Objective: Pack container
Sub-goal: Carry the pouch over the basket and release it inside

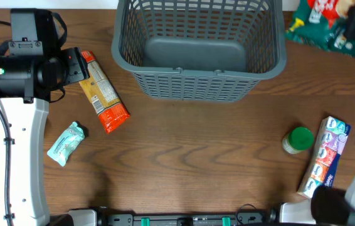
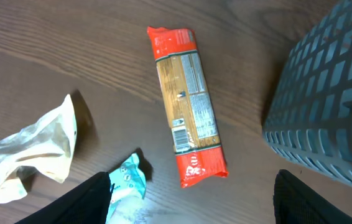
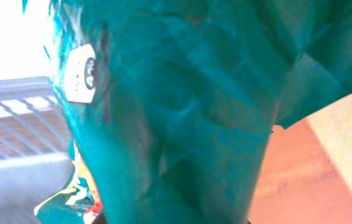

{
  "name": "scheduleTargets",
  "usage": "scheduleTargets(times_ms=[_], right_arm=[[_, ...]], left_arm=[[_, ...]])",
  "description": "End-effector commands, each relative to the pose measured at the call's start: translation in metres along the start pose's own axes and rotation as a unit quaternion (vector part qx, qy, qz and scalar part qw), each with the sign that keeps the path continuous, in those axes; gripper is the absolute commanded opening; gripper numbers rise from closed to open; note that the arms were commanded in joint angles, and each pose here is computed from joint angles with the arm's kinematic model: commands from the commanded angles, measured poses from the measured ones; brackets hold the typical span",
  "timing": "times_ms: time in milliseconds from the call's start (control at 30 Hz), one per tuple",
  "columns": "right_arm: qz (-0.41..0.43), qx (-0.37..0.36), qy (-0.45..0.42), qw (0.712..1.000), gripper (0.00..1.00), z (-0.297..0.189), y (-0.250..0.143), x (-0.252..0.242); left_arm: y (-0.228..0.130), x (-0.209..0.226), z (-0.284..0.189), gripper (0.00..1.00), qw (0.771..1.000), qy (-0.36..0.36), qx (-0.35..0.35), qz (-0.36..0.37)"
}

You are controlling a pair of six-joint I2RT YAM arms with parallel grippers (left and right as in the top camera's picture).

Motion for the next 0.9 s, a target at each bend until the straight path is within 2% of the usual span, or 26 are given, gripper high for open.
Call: scheduleTargets(times_ms=[0, 167, 267, 333, 400, 600, 733, 867], right_arm=[[-0.002, -0.088, -0.016, 0.996, 0.01, -0.044, 0.034, 0.018], [-0.061, -0.085, 0.049, 0.993, 0.01, -0.034, 0.030, 0.068], [-0.132, -0.063, 0.146, 0.978, 0.01, -0.021, 0.014, 0.120], [-0.206, -0.043, 0.228, 0.950, 0.01, -0.013, -0.007, 0.161], [-0.274, -0.023, 0.273, 0.922, 0.01, -0.002, -0.031, 0.188], [-0.441, 0.073, 0.324, 0.834, 0.01, 0.055, -0.118, 0.229], [-0.492, 0.127, 0.346, 0.789, 0.01, 0.089, -0.166, 0.238], [-0.501, 0.171, 0.355, 0.771, 0.01, 0.120, -0.201, 0.241]], left_arm=[[0.001, 0.003, -0.009, 0.70, 1.000, 0.002, -0.009, -0.010], [-0.001, 0.003, -0.009, 0.70, 1.000, 0.002, -0.006, -0.010], [-0.001, 0.003, -0.009, 0.70, 1.000, 0.002, -0.006, -0.010], [-0.001, 0.003, -0.009, 0.69, 1.000, 0.002, -0.005, -0.010], [-0.001, 0.003, -0.009, 0.70, 1.000, 0.002, -0.005, -0.010], [-0.001, 0.003, -0.009, 0.70, 1.000, 0.002, -0.005, -0.010], [-0.001, 0.003, -0.009, 0.70, 1.000, 0.002, -0.005, -0.010], [-0.001, 0.003, -0.009, 0.69, 1.000, 0.002, -0.005, -0.010]])
Point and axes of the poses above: each gripper's point midway between its finger pads, its own z axis out along the fingers, its own x axis along the line the jaws close on, y = z × x, the point moved 1 cm from there along -z, back along the fingers, and after that the axes turned 6 degrees about z, right-handed, at the moved point
